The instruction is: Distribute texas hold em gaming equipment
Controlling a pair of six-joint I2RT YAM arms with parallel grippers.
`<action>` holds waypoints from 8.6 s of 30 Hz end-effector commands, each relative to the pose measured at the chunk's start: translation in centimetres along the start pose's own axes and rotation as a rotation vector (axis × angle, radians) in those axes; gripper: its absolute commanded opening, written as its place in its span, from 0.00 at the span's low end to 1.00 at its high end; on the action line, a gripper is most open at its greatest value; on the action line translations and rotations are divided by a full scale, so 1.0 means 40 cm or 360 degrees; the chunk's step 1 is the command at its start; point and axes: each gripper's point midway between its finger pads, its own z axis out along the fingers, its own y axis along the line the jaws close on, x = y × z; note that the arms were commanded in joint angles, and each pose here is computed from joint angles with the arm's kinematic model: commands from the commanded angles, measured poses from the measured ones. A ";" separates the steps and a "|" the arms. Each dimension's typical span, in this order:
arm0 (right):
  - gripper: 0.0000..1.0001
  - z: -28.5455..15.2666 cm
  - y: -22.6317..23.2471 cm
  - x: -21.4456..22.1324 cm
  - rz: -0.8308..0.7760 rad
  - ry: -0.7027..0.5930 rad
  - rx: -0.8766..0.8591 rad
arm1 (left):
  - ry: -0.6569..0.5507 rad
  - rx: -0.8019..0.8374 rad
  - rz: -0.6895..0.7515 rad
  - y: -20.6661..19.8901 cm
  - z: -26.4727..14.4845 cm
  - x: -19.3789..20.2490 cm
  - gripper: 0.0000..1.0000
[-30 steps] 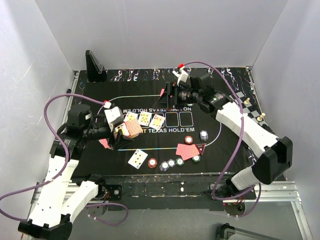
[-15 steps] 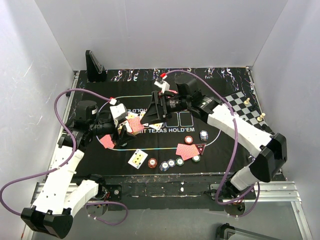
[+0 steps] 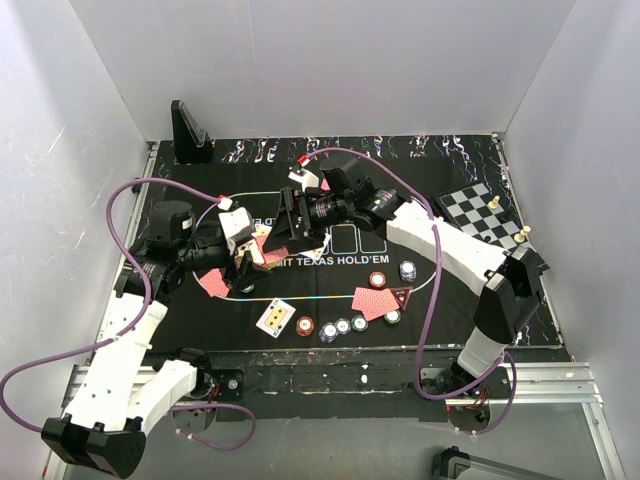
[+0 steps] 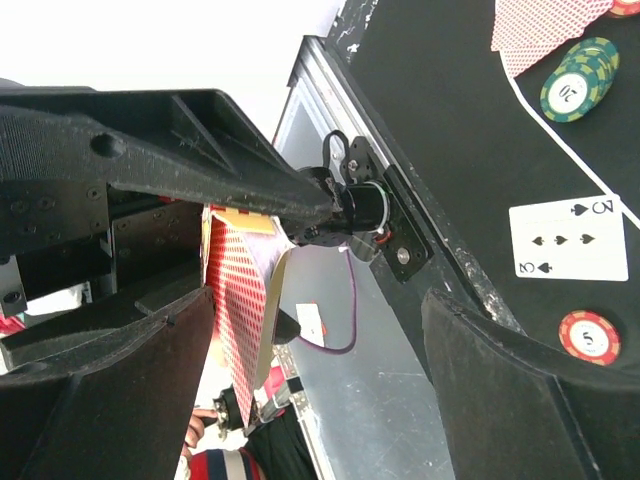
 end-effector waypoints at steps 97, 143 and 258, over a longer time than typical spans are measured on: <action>0.18 -0.141 -0.845 -0.207 -0.0569 0.0400 0.1043 | 0.0030 0.0035 0.0102 -0.042 -0.041 -0.015 0.00; 0.87 -0.198 0.032 -0.129 -0.0232 -0.0403 0.0019 | 0.0006 0.0012 0.0074 -0.023 -0.017 0.004 0.00; 0.10 -0.388 -0.868 -0.134 0.0377 -0.0049 0.1183 | -0.0015 0.0106 0.0143 -0.049 -0.023 -0.006 0.00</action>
